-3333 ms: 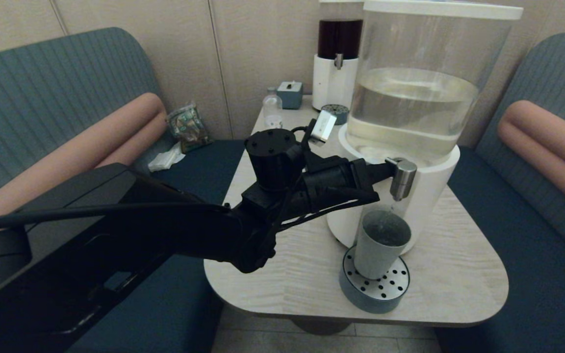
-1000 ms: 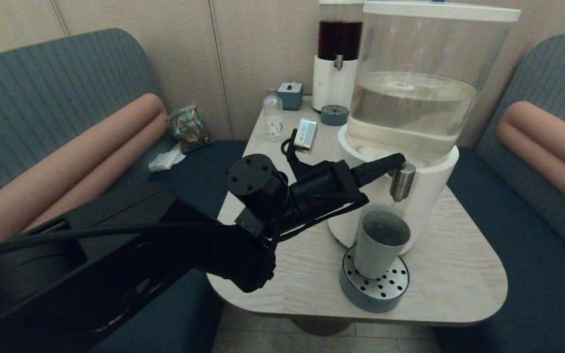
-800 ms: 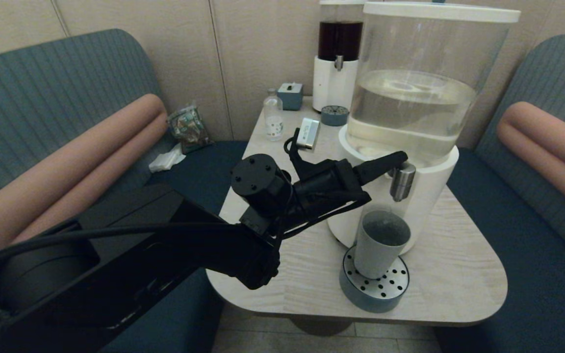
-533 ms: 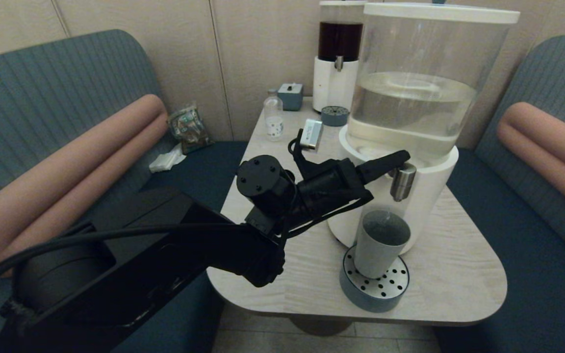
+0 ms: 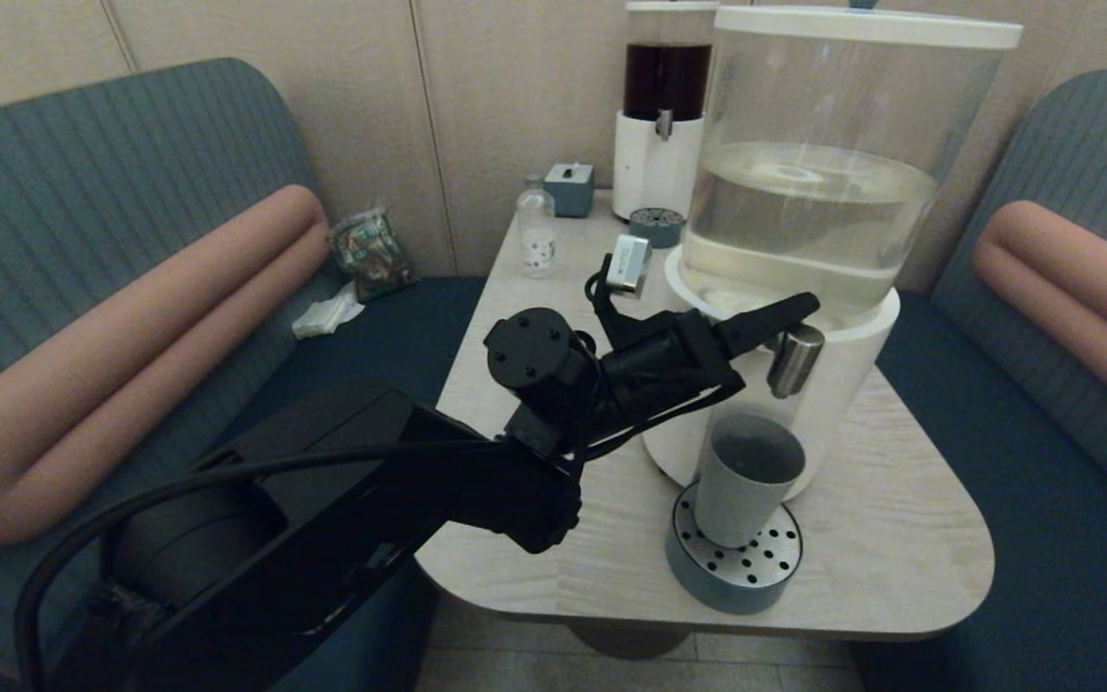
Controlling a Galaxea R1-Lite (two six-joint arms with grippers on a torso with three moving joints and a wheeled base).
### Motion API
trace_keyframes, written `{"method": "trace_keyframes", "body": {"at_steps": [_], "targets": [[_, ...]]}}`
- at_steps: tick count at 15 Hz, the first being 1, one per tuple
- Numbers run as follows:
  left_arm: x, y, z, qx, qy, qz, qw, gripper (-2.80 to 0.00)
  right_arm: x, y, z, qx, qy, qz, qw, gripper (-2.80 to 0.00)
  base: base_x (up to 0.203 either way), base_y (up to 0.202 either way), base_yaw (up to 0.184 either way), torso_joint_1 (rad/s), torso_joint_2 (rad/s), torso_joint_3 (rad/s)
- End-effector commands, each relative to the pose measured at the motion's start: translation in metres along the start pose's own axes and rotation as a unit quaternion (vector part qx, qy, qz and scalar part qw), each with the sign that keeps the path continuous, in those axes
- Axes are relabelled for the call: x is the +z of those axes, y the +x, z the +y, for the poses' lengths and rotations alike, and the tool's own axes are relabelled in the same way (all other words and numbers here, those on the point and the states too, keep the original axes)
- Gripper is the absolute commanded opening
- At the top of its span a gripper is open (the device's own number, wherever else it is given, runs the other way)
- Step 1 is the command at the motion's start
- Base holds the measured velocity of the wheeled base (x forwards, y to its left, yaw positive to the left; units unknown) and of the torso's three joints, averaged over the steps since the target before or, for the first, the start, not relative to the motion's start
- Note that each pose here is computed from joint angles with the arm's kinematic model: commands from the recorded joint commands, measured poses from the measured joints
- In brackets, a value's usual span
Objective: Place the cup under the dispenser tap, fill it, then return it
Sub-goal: Turn off the faucet, then place the cup next to the water dispenser
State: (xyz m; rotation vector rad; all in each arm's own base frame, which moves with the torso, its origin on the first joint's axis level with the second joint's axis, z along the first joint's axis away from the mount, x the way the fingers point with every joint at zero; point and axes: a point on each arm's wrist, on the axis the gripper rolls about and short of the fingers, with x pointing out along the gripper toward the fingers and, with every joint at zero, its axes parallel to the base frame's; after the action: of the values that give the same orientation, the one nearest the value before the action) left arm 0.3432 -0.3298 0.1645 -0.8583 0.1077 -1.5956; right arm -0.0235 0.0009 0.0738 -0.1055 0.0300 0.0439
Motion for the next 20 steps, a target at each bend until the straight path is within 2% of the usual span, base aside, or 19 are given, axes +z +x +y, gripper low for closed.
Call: {"method": "trace_keyframes", "body": {"at_steps": [1,4,11,14,16,18,20], "targets": [[-0.006,0.000,0.005,-0.002,-0.005,0.004,1.0000,-2.80,0.000,0.000,0.000,0.000,-0.001,0.000,1.000,-2.80,0.000,0.000,0.000,0.000,0.00,0.000],[0.004,0.002,-0.007,-0.006,0.004,-0.005,1.0000,-2.80,0.000,0.000,0.000,0.000,-0.001,0.000,1.000,-2.80,0.000,0.000,0.000,0.000,0.00,0.000],[0.048,-0.011,-0.070,-0.011,0.030,-0.026,0.9991,-2.80,0.000,0.000,0.000,0.000,-0.001,0.000,1.000,-2.80,0.000,0.000,0.000,0.000,0.00,0.000],[0.068,-0.024,-0.110,-0.013,0.046,-0.036,0.9982,-2.80,0.000,0.000,0.000,0.000,-0.001,0.000,1.000,-2.80,0.000,0.000,0.000,0.000,0.00,0.000],[0.082,-0.037,-0.145,-0.014,0.067,-0.047,0.9966,-2.80,0.000,0.000,0.000,0.000,-0.001,0.000,1.000,-2.80,0.000,0.000,0.000,0.000,0.00,0.000],[0.096,-0.056,-0.189,0.000,0.107,-0.067,0.9920,-2.80,0.000,0.000,0.000,0.000,-0.001,0.000,1.000,-2.80,0.000,0.000,0.000,0.000,0.00,0.000],[0.106,-0.075,-0.230,0.044,0.168,-0.093,0.9805,-2.80,0.000,0.000,0.000,0.000,-0.001,0.000,1.000,-2.80,0.000,0.000,0.000,0.000,0.00,0.000]]}}
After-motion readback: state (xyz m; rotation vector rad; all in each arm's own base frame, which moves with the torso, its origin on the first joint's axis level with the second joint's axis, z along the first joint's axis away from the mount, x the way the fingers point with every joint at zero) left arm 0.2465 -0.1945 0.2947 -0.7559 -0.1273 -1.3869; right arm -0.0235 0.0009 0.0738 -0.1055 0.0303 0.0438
